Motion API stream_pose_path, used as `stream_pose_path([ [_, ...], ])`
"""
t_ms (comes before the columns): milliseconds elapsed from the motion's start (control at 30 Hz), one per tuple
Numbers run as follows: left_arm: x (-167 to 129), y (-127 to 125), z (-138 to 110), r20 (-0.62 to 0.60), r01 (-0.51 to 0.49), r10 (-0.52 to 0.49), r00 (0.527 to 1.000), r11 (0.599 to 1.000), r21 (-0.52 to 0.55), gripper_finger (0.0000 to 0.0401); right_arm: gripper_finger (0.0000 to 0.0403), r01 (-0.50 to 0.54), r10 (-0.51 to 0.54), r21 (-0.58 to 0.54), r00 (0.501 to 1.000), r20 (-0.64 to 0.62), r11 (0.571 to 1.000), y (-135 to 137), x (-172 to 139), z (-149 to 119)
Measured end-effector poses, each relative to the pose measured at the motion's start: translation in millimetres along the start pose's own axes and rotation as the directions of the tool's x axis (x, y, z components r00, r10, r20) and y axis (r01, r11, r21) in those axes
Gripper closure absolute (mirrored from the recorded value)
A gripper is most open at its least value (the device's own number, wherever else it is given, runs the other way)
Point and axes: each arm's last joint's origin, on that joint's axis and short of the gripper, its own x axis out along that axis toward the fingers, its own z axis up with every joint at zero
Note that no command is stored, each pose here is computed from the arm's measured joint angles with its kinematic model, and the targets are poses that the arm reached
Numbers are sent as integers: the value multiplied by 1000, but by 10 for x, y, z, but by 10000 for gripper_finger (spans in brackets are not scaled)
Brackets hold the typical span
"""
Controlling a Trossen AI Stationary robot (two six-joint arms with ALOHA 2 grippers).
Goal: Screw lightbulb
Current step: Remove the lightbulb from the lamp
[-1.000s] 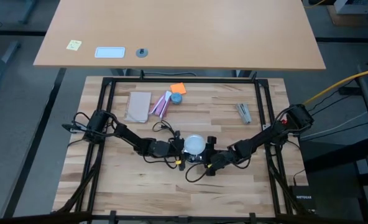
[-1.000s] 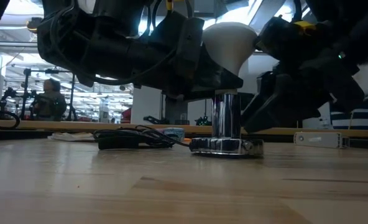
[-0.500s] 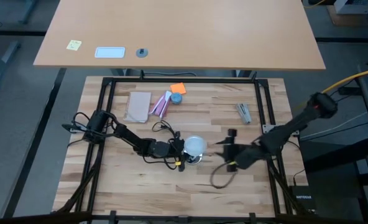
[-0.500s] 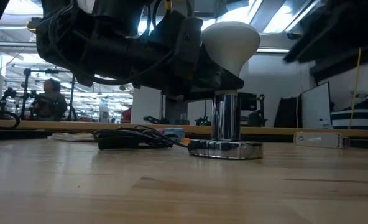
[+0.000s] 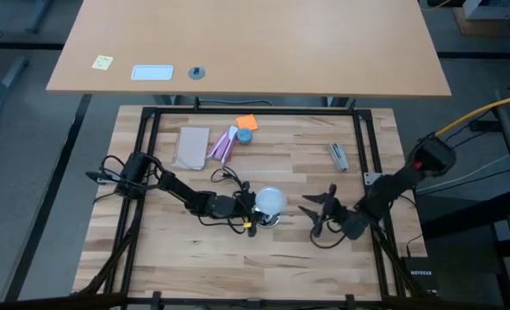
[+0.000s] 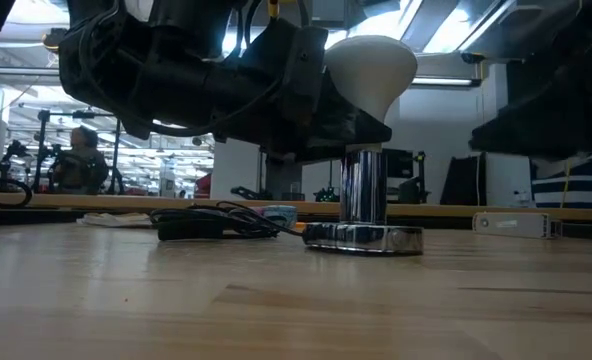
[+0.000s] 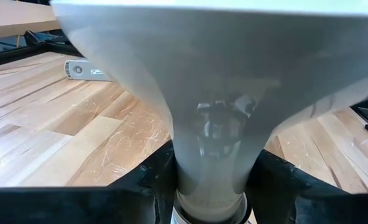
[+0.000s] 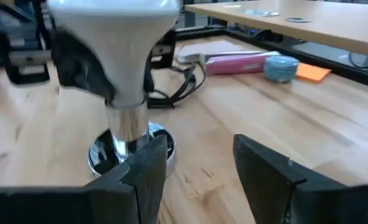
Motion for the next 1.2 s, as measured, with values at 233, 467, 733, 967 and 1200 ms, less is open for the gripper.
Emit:
stream_pose_path([
  [233, 0, 0, 0, 0, 0, 0, 1000, 1000, -16, 252, 214, -66, 59, -85, 995, -83, 994, 177, 374, -179],
  [467, 0, -1, -1, -1, 3, -3, 1000, 1000, -18, 254, 214, 19, -31, -100, 993, -112, 995, 230, 748, -203],
  [733, -2, -3, -4, -3, 7, -7, 1000, 1000, -2, 248, 214, -144, 138, -8, 960, -242, 990, 176, 1068, -194],
  [967, -2, -7, -6, -7, 14, -14, 1000, 1000, 9, 247, 214, -217, 210, 7, 935, -286, 976, 161, 1103, -194],
  [1200, -2, -8, -10, -12, 19, -19, 1000, 1000, 13, 255, 214, -214, 234, 95, 923, -305, 972, 226, 1059, -211],
])
